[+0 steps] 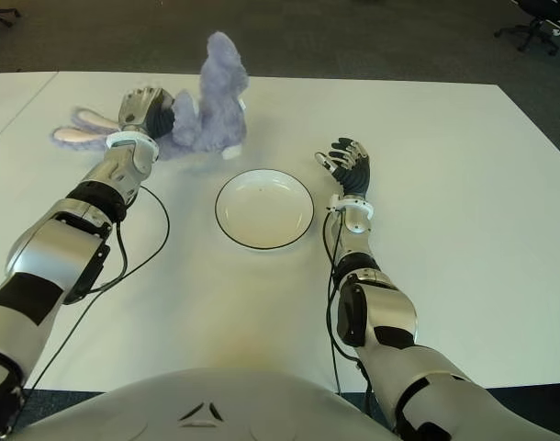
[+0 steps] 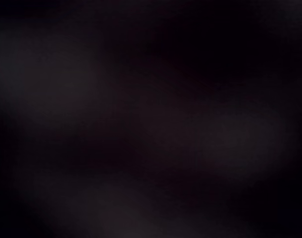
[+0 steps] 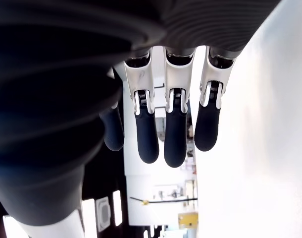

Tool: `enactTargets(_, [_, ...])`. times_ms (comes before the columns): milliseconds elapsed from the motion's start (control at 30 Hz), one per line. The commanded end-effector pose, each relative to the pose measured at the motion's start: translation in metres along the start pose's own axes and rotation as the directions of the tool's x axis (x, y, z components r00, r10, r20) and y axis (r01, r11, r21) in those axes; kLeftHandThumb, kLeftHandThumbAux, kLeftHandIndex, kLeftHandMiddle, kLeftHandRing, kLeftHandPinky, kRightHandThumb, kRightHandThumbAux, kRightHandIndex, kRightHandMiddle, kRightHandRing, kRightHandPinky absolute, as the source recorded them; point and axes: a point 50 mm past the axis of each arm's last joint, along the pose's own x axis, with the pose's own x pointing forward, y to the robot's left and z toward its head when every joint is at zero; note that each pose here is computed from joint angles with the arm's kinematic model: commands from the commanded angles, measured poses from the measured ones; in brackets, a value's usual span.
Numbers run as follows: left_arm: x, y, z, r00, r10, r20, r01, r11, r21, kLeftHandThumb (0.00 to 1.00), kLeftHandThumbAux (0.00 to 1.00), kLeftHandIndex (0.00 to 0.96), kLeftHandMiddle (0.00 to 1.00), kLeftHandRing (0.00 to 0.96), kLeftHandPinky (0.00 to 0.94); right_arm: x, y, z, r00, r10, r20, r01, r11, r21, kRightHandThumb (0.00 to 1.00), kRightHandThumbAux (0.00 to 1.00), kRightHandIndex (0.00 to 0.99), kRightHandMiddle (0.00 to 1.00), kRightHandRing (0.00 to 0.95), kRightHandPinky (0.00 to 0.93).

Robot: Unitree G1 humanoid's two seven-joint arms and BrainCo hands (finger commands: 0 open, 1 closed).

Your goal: Put the doll into the plate.

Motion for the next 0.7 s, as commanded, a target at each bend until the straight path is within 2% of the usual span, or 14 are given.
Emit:
enactTargets(33, [0.013,0.029,0.019,0.984,0.124,0.125,-0.130,0.990,0.046,0.836,0.633,0.718,0.816,0.812,0.802,-0.103,-0.024,-0.110,0.853,-0.077,-0.515,0.080,0.997,-0.017,0.081,0.840,0.294,0.356,0.379,0.371])
enactTargets(133, [0.013,0.032,0.024,0.978,0.141,0.155,-0.151,0.987,0.057,0.860,0.637,0.724,0.825,0.823,0.829,-0.103,-0.024,-0.110,0.854,-0.073,-0.516,0.077,0.997,-0.014,0.080,0.836,0.297,0.351,0.367,0.340])
enactTargets(200, [0.013,0.035,0.028,0.973,0.153,0.174,-0.165,0.985,0.055,0.862,0.634,0.721,0.823,0.819,0.796,-0.103,-0.023,-0.110,0.854,-0.071,-0.515,0.074,0.997,-0.016,0.079,0.839,0.299,0.348,0.359,0.335])
enactTargets(600, [0.008,0.048,0.041,0.951,0.199,0.236,-0.211,0.977,0.027,0.839,0.624,0.695,0.801,0.798,0.745,-0.104,-0.023,-0.111,0.849,-0.071,-0.523,0.064,0.997,-0.032,0.052,0.847,0.292,0.346,0.355,0.337])
enactTargets(700, [0.007,0.051,0.043,0.946,0.210,0.248,-0.222,0.975,0.025,0.836,0.620,0.688,0.798,0.798,0.774,-0.104,-0.022,-0.111,0.849,-0.074,-0.523,0.062,0.997,-0.040,0.031,0.844,0.288,0.345,0.352,0.330])
